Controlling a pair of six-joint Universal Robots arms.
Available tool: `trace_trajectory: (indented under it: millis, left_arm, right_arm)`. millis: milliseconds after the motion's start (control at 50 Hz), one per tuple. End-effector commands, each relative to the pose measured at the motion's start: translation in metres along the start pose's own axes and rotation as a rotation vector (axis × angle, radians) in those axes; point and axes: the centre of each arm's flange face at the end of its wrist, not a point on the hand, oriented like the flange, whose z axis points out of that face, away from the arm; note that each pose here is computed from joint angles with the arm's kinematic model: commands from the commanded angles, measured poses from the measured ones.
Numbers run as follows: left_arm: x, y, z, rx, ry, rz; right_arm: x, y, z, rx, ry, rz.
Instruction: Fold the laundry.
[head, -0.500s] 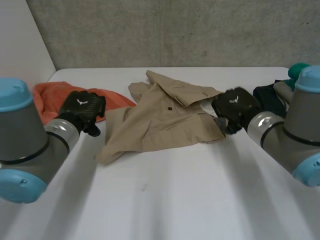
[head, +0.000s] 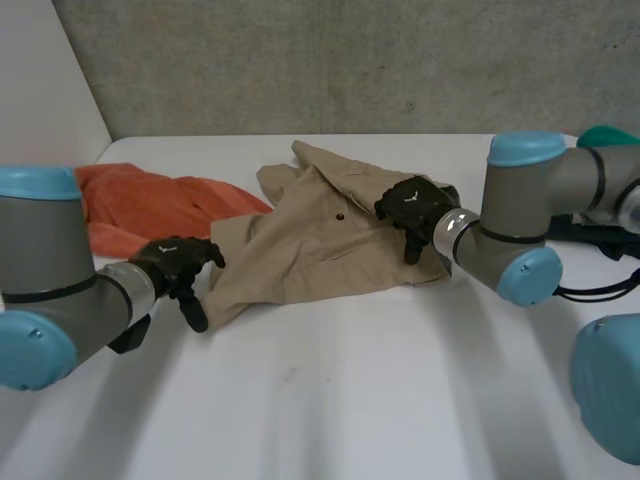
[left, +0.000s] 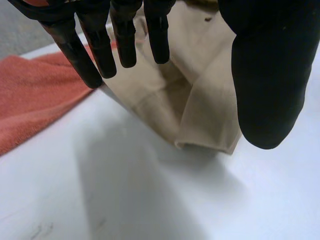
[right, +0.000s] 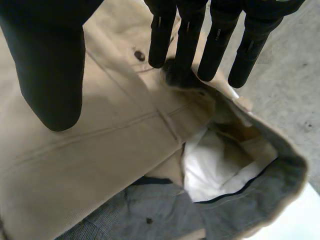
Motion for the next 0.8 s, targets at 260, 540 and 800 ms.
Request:
trace_trajectory:
  millis: [260, 540, 800]
  left_arm:
    - [0.013, 0.006, 0.025, -0.050, 0.036, 0.088]
    - [0.009, -0.085, -0.035, 0.270, -0.053, 0.177]
    - [-0.004, -0.233, -0.197, 0.908, -0.242, 0.147]
  right_arm:
    - [0.011, 0.027, 0.025, 0.002, 0.041, 0.109]
    - [0.060, -0.070, -0.060, 0.105, 0.151, 0.112]
    - [0.111, -0.187, -0.187, 0.436, 0.312, 0.140]
